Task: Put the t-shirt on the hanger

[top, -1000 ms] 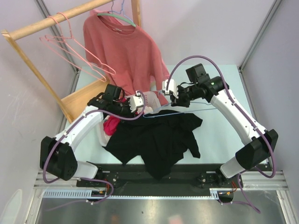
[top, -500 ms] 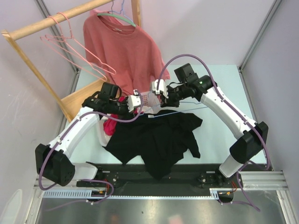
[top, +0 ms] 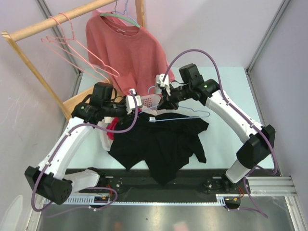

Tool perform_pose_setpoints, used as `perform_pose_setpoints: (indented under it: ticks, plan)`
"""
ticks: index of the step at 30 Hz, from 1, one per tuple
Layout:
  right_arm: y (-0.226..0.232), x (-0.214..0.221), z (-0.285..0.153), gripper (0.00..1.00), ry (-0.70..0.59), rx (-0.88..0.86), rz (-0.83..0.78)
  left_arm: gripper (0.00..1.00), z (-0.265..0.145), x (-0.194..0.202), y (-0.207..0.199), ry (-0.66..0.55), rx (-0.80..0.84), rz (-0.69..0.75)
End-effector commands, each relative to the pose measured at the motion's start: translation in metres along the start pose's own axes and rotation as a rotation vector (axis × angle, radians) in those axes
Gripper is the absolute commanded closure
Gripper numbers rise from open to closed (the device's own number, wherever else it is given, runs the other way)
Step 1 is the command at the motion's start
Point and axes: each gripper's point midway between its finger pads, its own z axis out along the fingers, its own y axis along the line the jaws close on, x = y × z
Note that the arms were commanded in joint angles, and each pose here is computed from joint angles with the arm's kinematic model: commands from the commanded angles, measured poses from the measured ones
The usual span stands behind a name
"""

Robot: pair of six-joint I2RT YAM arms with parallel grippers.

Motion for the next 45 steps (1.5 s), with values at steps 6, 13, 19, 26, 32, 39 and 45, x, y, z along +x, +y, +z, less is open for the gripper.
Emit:
perform_pose_setpoints:
  ticks: [6,13,19,26,32,39,45]
  plan:
    - [0.023,-0.021,0.014,1.00,-0.121,-0.085,0.010,0.50,-0.036,0.010,-0.013,0.031,-0.040,0.054]
    - [0.025,-0.021,0.012,1.00,-0.114,-0.082,-0.015,0.48,-0.033,0.058,-0.009,0.159,-0.034,0.083]
    - [0.030,-0.018,0.007,1.00,-0.099,-0.079,-0.039,0.53,-0.013,0.081,-0.014,0.184,0.054,0.061]
    - [0.032,-0.010,0.015,1.00,-0.085,-0.088,-0.042,0.78,0.003,0.043,-0.022,0.019,0.112,0.032]
    - [0.034,-0.012,0.030,1.00,-0.097,-0.111,-0.036,0.83,0.016,0.015,-0.025,-0.065,0.109,0.041]
    - [0.033,-0.021,0.044,1.00,-0.122,-0.129,-0.039,0.85,0.028,0.000,-0.023,-0.134,0.107,-0.010]
    - [0.042,-0.026,0.064,1.00,-0.134,-0.163,-0.061,0.85,0.030,-0.016,-0.021,-0.187,0.116,-0.038]
